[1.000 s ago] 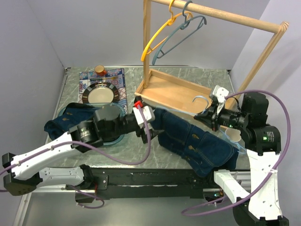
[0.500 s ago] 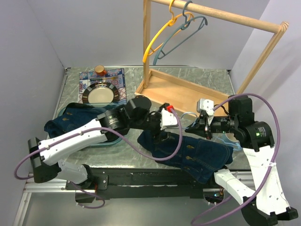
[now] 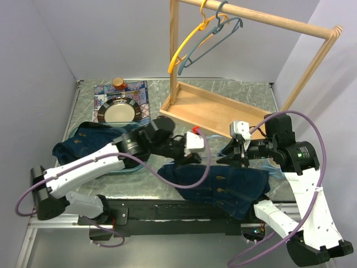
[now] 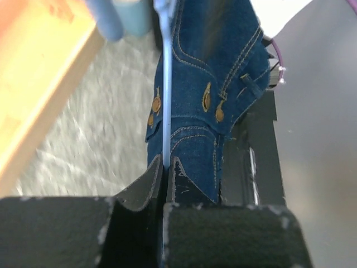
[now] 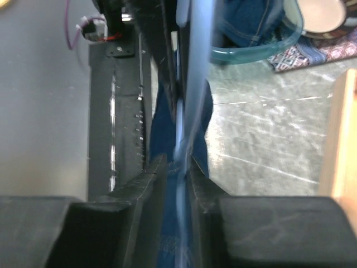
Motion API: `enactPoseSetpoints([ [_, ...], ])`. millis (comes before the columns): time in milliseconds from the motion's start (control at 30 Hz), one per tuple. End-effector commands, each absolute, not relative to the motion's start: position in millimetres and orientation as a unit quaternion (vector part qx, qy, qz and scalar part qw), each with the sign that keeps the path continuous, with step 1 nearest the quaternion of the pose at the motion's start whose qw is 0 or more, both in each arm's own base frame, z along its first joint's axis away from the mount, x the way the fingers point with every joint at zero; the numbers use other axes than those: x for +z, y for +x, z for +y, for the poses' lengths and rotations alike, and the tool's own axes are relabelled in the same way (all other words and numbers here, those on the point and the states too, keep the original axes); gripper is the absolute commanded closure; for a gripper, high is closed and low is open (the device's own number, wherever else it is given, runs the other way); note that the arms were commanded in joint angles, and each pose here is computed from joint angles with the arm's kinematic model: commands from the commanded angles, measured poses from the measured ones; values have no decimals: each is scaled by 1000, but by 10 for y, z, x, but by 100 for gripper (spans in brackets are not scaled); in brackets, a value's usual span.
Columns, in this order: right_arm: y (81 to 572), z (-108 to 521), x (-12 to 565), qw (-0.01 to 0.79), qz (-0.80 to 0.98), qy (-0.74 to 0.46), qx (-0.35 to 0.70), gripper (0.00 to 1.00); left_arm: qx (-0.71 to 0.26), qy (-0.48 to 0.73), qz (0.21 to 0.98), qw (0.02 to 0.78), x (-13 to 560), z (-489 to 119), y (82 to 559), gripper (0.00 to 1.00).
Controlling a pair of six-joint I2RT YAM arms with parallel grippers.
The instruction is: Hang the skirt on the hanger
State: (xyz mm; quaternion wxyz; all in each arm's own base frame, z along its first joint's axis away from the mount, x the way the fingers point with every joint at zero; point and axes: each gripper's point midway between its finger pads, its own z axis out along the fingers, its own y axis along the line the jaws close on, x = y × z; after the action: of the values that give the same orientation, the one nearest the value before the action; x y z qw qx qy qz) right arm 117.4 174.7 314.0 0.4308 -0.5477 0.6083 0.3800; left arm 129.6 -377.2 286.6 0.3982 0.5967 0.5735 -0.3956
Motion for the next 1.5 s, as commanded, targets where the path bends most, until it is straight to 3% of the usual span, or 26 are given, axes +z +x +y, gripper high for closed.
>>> enactPoseSetpoints([
  [0, 1080, 1774, 3152, 433, 587, -560, 392, 58, -437, 543, 559, 450, 3324, -3430, 1351, 99],
  [167, 1029, 1743, 2958, 402, 606, -558, 400, 45, -438, 518, 569, 465, 3307, -3120, 1425, 99],
  [433, 1109, 1834, 2818, 361, 610, -545, 448, 43, -458, 510, 552, 475, 3410, -3019, 1339, 99],
  [600, 1264, 1815, 3008, 374, 609, -563, 415, 40, -461, 510, 552, 472, 3424, -3002, 1310, 99],
  [833, 1354, 1759, 3357, 422, 588, -590, 357, 26, -470, 509, 545, 472, 3466, -2985, 1256, 99],
  [1067, 1382, 1926, 2931, 376, 578, -602, 403, 22, -502, 498, 530, 468, 3557, -2973, 1132, 99],
  [1167, 1338, 2005, 2838, 353, 569, -609, 424, 27, -506, 495, 523, 474, 3605, -2956, 1107, 99],
  [1267, 1288, 2043, 2779, 337, 568, -614, 432, 48, -506, 490, 521, 481, 3614, -2948, 1115, 99],
  [1300, 1262, 2048, 2760, 331, 569, -613, 436, 69, -506, 489, 520, 484, 3623, -2948, 1120, 99],
  [1333, 1228, 2049, 2758, 327, 569, -611, 442, 100, -508, 488, 514, 489, 3653, -2955, 1119, 99],
  [1433, 1091, 2002, 2869, 315, 579, -601, 452, 100, -497, 466, 529, 506, 3649, -2967, 1239, 99],
  [1467, 1121, 1923, 2877, 319, 603, -597, 422, 100, -492, 453, 537, 514, 3668, -2957, 1292, 95],
])
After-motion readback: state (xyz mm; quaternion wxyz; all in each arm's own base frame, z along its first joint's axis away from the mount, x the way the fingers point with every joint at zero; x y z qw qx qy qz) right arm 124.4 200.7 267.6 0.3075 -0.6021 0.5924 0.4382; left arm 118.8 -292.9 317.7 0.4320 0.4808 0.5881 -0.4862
